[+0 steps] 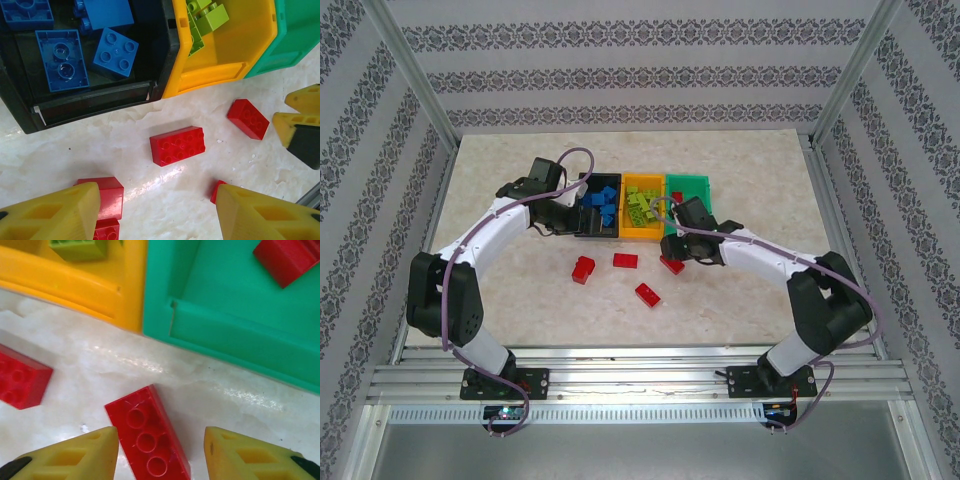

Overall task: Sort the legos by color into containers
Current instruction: Pick up the lego from the center of the table.

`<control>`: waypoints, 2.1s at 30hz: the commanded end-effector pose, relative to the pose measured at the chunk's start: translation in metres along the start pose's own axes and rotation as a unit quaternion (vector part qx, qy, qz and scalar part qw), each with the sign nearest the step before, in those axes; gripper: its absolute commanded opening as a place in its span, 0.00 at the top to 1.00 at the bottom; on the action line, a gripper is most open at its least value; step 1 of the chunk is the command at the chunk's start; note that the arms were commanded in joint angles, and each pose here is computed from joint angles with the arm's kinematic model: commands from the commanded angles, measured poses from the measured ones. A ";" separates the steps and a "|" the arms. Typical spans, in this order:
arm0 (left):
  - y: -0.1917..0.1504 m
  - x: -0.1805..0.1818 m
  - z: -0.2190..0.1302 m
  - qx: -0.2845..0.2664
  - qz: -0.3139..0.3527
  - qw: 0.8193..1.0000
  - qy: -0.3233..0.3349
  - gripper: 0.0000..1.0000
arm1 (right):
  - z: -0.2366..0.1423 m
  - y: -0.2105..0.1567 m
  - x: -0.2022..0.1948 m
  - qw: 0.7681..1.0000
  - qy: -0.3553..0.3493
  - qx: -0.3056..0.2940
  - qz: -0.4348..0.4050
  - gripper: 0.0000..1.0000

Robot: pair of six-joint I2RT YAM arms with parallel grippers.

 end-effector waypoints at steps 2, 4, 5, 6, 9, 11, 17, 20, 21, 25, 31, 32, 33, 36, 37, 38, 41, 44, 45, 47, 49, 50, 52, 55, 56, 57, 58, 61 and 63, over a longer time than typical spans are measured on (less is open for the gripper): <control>0.002 -0.002 -0.008 -0.001 0.004 1.000 -0.009 0.37 | 0.021 -0.006 0.005 0.998 0.009 0.053 -0.031 0.50; 0.002 -0.002 -0.007 -0.001 0.004 1.000 -0.007 0.37 | 0.030 -0.007 0.009 0.996 0.009 0.073 -0.043 0.51; 0.002 -0.002 -0.008 -0.002 0.004 1.000 -0.007 0.37 | 0.034 -0.008 0.011 0.995 0.007 0.083 -0.048 0.51; 0.002 -0.002 -0.008 -0.001 0.004 1.000 -0.007 0.37 | 0.037 -0.008 0.012 0.995 0.005 0.089 -0.053 0.51; 0.002 -0.001 -0.008 -0.003 0.004 1.000 -0.006 0.37 | 0.042 -0.009 0.015 0.994 -0.001 0.098 -0.058 0.52; 0.002 -0.001 -0.006 -0.001 0.003 1.000 -0.006 0.37 | 0.042 -0.009 0.016 0.993 -0.006 0.100 -0.060 0.53; 0.002 -0.001 -0.006 0.000 0.003 1.000 -0.008 0.37 | 0.031 -0.005 0.027 0.995 0.008 0.079 -0.062 0.51; 0.002 -0.001 -0.005 0.002 0.002 1.000 -0.008 0.37 | 0.022 0.002 0.034 0.996 -0.006 0.055 -0.073 0.50; 0.002 -0.001 -0.005 0.003 0.001 1.000 -0.009 0.37 | 0.018 0.006 0.035 0.996 -0.007 0.048 -0.074 0.50; 0.002 -0.002 -0.006 0.002 0.002 1.000 -0.010 0.37 | 0.006 0.017 0.037 0.997 -0.003 0.022 -0.071 0.49; 0.002 -0.002 -0.007 0.000 0.004 1.000 -0.009 0.37 | 0.013 0.012 0.042 0.997 0.011 0.030 -0.073 0.49; 0.002 -0.002 -0.007 0.000 0.003 1.000 -0.010 0.37 | 0.016 0.010 0.042 0.997 0.011 0.032 -0.072 0.49; 0.002 -0.002 -0.007 0.000 0.004 1.000 -0.010 0.37 | 0.020 0.007 0.042 0.997 0.011 0.035 -0.069 0.49; 0.002 -0.002 -0.007 0.000 0.004 1.000 -0.011 0.37 | 0.032 0.000 0.044 0.996 0.014 0.055 -0.069 0.49; 0.002 -0.002 -0.007 0.001 0.003 1.000 -0.010 0.37 | 0.034 -0.002 0.046 0.996 0.015 0.057 -0.071 0.49; 0.002 -0.002 -0.006 0.002 0.004 1.000 -0.010 0.37 | 0.037 -0.003 0.048 0.996 0.015 0.059 -0.072 0.49; 0.002 -0.001 -0.005 0.005 0.004 1.000 -0.007 0.37 | 0.045 -0.007 0.050 0.995 0.012 0.070 -0.074 0.49; 0.002 -0.002 -0.007 0.003 0.005 1.000 -0.008 0.37 | 0.049 -0.010 0.051 0.994 0.013 0.074 -0.073 0.51; 0.002 -0.002 -0.007 0.002 0.005 1.000 -0.007 0.37 | 0.048 -0.010 0.052 0.995 0.013 0.073 -0.073 0.52; 0.002 -0.002 -0.007 0.000 0.007 1.000 -0.006 0.37 | 0.046 -0.009 0.052 0.995 0.013 0.069 -0.073 0.54; 0.002 -0.002 -0.007 0.002 0.007 1.000 -0.007 0.37 | 0.043 -0.007 0.052 0.995 0.012 0.063 -0.073 0.59; 0.002 -0.002 -0.007 0.002 0.007 1.000 -0.007 0.37 | 0.041 -0.006 0.052 0.995 0.012 0.060 -0.073 0.62; 0.001 -0.002 -0.007 0.003 0.007 1.000 -0.007 0.37 | 0.035 -0.002 0.052 0.996 0.012 0.049 -0.072 0.66; 0.001 -0.002 -0.007 0.003 0.006 1.000 -0.006 0.37 | 0.025 0.005 0.051 0.997 0.009 0.027 -0.069 0.66; 0.002 -0.002 -0.007 0.002 0.007 1.000 -0.006 0.37 | 0.021 0.007 0.051 0.997 0.007 0.021 -0.069 0.66; 0.001 -0.002 -0.007 0.003 0.007 1.000 -0.006 0.37 | 0.016 0.010 0.050 0.998 0.006 0.011 -0.067 0.66; 0.001 -0.001 -0.007 0.003 0.007 1.000 -0.006 0.37 | 0.011 0.013 0.048 0.998 0.003 0.000 -0.064 0.66; 0.001 0.000 -0.006 0.005 0.005 1.000 -0.003 0.37 | -0.006 0.023 0.040 0.998 -0.008 -0.034 -0.052 0.66; 0.001 0.000 -0.005 0.008 0.004 1.000 -0.002 0.37 | -0.018 0.028 0.029 0.997 -0.030 -0.055 -0.034 0.66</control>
Point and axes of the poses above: each hand's point on the last joint's axis, 136 mm out from that joint toward the fingers, its own z axis out along the fingers, its own x axis along the line the jaws close on, y = z × x, the point moved 7 cm from there along -z, back along the fingers, and after that the axes turned 15 degrees about -z, right-handed, at the moved point
